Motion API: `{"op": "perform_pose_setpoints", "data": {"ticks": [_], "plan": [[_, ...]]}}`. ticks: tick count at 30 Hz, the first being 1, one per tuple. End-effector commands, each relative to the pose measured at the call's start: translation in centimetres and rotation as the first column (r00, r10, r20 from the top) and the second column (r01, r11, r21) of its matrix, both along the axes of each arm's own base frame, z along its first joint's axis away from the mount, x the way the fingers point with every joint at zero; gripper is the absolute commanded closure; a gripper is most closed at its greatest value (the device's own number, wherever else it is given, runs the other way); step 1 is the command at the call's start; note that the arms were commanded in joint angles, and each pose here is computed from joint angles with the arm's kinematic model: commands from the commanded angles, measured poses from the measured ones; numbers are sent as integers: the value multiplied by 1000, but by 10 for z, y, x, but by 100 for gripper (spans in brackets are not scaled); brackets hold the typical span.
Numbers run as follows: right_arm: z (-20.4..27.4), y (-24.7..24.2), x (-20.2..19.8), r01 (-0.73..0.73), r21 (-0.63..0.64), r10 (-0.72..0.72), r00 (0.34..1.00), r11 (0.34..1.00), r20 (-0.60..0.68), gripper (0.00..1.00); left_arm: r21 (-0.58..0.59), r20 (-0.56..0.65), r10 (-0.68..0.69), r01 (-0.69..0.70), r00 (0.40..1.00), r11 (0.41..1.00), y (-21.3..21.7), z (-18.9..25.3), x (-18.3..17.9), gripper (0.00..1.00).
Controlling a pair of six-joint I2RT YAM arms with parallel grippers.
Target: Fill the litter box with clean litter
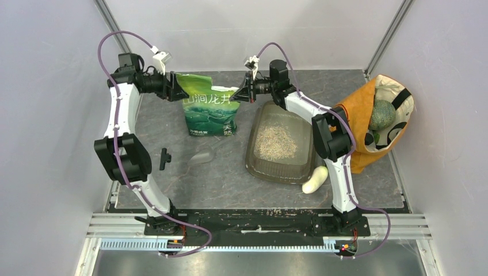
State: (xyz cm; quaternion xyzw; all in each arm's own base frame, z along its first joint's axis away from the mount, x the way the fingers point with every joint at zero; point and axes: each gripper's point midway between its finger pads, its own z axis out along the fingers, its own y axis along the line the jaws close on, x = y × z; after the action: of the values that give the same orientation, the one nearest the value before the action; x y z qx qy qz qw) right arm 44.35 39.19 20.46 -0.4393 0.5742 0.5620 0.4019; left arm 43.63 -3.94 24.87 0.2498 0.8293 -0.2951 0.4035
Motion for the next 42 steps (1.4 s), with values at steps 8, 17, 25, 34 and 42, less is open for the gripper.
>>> {"op": "perform_pose_setpoints", "data": {"ticks": [8,17,25,34,42], "plan": [[33,-6,-8,-35,55,33,998,998,46,100,-208,171,73,-37,983,977,-16,3,14,18],[30,-12,-5,14,-7,-12,987,1000,159,100,-125,256,33,-1,966,992,35,64,-29,19],[23,-14,-3,74,-67,-36,892,995,450,100,-120,300,269,-244,915,962,60,129,6,16],[22,-14,-3,134,-45,-76,775,990,628,100,20,125,-51,48,991,999,-35,59,-3,16],[28,-14,-4,124,-35,-83,824,992,561,88,150,-47,-267,272,962,951,-47,2,-54,28]]}}
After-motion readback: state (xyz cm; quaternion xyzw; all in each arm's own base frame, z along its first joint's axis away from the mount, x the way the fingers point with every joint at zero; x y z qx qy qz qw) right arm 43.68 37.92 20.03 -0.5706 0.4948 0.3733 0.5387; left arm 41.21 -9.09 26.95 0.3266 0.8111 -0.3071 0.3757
